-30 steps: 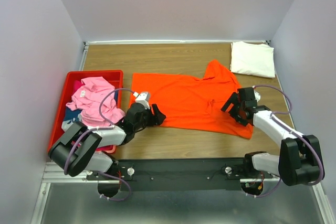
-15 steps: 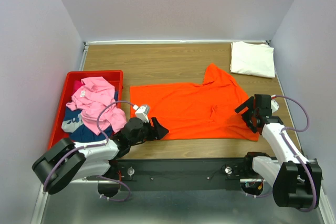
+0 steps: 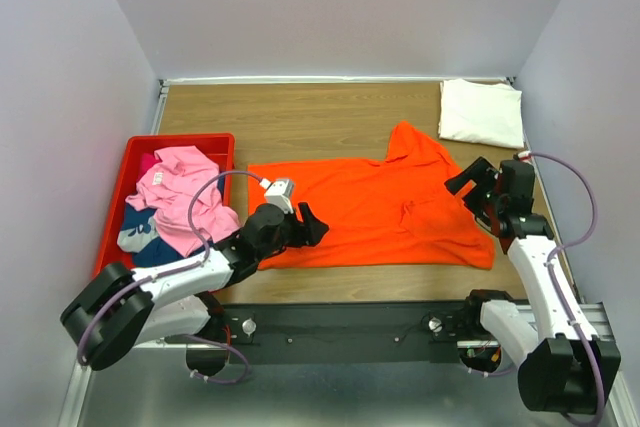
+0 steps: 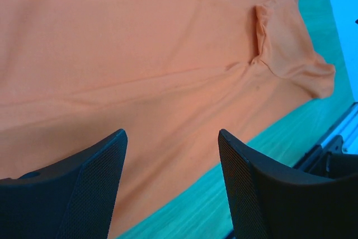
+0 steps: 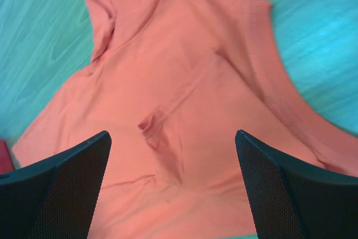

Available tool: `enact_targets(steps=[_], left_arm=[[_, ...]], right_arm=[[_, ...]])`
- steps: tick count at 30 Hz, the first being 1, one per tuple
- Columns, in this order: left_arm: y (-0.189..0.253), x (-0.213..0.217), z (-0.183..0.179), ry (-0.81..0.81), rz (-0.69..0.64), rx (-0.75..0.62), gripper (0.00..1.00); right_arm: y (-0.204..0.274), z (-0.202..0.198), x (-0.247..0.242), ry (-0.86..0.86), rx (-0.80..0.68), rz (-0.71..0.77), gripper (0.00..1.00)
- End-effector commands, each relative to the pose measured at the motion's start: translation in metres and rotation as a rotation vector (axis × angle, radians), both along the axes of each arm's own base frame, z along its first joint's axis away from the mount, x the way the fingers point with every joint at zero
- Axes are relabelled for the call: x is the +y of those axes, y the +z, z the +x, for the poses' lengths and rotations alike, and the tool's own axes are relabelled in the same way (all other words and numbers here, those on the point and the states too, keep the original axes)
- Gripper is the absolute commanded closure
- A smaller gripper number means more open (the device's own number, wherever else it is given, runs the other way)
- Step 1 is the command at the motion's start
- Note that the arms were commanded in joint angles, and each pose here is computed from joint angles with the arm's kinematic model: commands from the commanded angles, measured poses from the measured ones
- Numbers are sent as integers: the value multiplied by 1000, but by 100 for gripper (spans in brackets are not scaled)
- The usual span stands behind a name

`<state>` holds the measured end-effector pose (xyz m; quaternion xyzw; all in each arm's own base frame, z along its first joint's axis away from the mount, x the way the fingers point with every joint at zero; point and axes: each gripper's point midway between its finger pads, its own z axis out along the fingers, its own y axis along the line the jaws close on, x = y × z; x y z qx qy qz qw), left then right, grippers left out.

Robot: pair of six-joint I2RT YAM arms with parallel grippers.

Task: Fold and stack the t-shirts
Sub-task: Fold the tshirt

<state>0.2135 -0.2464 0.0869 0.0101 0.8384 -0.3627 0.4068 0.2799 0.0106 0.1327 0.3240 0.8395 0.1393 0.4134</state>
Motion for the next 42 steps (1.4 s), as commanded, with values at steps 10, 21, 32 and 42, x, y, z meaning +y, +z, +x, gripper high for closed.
enact_targets(steps=[10, 21, 32, 42], left_arm=[[-40, -2, 16, -11, 148, 15, 26], [-70, 10, -9, -22, 151, 116, 27], [-71, 8, -41, -76, 91, 151, 28], [-45, 1, -40, -87, 72, 89, 28]], right_arm=[[-65, 18, 35, 280, 137, -5, 1], [-124, -26, 23, 111, 361, 39, 0], [-103, -45, 14, -27, 310, 62, 0], [-63, -35, 18, 7, 241, 67, 0]])
